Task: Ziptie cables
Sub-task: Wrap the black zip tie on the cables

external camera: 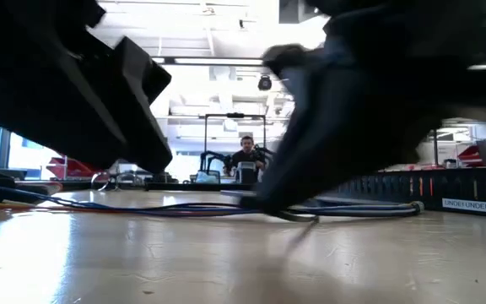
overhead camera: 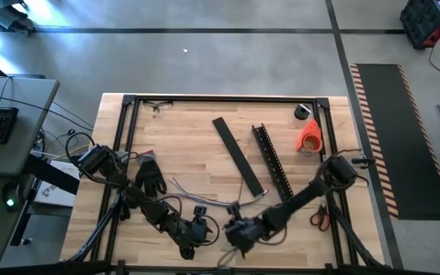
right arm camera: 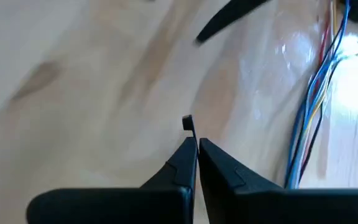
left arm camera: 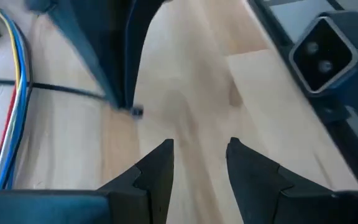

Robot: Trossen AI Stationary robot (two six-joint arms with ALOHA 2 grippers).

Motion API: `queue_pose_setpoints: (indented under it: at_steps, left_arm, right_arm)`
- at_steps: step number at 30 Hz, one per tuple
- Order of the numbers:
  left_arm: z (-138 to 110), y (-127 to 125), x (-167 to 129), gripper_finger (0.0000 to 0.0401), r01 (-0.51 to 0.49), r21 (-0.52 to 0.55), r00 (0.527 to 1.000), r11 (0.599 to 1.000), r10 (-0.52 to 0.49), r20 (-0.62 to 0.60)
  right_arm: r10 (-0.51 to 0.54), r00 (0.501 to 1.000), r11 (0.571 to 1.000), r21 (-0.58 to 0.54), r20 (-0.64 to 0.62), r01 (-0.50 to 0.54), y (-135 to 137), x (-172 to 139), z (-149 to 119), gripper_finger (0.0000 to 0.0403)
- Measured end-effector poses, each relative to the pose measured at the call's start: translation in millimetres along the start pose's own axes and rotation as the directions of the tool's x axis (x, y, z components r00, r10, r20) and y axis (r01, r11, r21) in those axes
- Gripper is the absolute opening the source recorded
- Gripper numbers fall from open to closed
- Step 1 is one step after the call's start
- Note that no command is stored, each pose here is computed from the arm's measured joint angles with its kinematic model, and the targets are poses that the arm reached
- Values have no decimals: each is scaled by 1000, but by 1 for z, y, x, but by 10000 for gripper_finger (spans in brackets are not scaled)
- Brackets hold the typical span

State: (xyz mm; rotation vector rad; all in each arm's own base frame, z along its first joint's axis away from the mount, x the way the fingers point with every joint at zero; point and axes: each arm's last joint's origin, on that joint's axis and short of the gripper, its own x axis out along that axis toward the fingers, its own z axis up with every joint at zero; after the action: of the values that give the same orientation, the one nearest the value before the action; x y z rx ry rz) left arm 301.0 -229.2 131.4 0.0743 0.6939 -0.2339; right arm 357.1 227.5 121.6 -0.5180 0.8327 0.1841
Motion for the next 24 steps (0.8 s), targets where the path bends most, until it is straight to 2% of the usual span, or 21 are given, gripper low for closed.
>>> queue_pose_setpoints:
  at_steps: [5,8,10,14,16,19,21,24]
  left_arm:
    - [3,-2,2,129,-23,45,998,999,21,54]
    - [5,-4,6,129,-57,158,992,986,38,117]
    - [7,-6,7,129,-114,212,982,971,78,171]
    - [10,0,12,129,-256,231,950,939,200,241]
    - [12,5,17,129,-288,228,937,930,224,266]
    - [14,14,28,129,-281,221,933,934,212,291]
    - [13,19,34,129,-261,262,944,929,188,273]
    - [14,24,38,129,-261,290,950,921,191,248]
  right_arm:
    - [-111,994,991,70,-10,111,21,-12,-2,0]
    - [-195,981,971,141,-17,195,30,-26,-3,0]
    - [-256,967,949,189,0,251,38,-40,-2,0]
    - [-356,933,898,292,42,329,55,-62,-9,0]
    - [-382,922,871,359,64,336,61,-71,-17,0]
    - [-405,910,837,440,95,326,69,-79,-29,0]
    - [-395,911,828,475,120,296,73,-83,-33,0]
    - [-329,935,839,496,136,223,76,-82,-34,0]
